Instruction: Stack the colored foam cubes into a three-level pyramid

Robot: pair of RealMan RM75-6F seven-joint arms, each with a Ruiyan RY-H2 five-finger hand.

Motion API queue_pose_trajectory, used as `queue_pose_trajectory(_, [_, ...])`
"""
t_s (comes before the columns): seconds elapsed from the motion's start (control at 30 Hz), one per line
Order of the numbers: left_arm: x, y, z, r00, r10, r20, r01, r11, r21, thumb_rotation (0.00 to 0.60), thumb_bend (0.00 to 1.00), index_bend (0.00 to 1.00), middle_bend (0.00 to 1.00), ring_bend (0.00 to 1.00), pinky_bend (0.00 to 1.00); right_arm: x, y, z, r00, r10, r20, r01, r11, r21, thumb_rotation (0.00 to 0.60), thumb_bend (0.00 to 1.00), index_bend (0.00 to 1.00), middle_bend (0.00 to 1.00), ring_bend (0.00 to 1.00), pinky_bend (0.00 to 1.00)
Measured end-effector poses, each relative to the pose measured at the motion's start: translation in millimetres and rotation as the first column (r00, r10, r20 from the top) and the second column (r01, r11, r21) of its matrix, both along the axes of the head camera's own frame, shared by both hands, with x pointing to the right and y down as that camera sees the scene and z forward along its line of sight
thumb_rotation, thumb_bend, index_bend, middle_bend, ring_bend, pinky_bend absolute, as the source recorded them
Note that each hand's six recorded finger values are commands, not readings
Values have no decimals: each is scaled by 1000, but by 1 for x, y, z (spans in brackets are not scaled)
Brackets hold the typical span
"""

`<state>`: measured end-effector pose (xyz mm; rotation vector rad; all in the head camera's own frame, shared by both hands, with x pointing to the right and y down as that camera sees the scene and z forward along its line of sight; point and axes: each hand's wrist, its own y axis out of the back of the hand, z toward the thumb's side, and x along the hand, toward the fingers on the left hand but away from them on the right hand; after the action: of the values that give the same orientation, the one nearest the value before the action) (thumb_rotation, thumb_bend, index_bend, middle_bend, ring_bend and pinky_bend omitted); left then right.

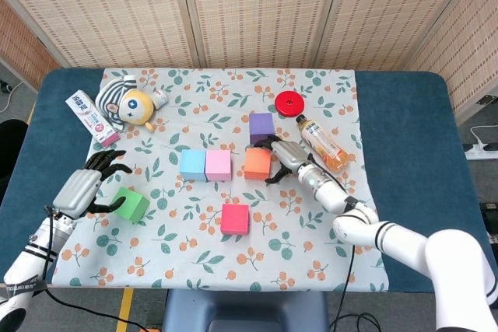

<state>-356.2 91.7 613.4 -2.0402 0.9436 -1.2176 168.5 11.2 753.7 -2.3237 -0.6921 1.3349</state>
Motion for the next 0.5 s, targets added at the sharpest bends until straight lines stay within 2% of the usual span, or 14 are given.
queue_pose_trajectory(0.23, [-1,1,2,1000,-3,-25,3,1000,-5,600,319,310,60,0,46,-10,-2,8,1000,15,-1,-15,1000,24,600,0,303,242,132,254])
queue_pose_trajectory(0.5, [-6,3,1,999,-8,-43,8,1000,-6,600,319,308,61,0,46,-14,-8,9,999,51,7,-51,998,42,600,21,367,301,182,278])
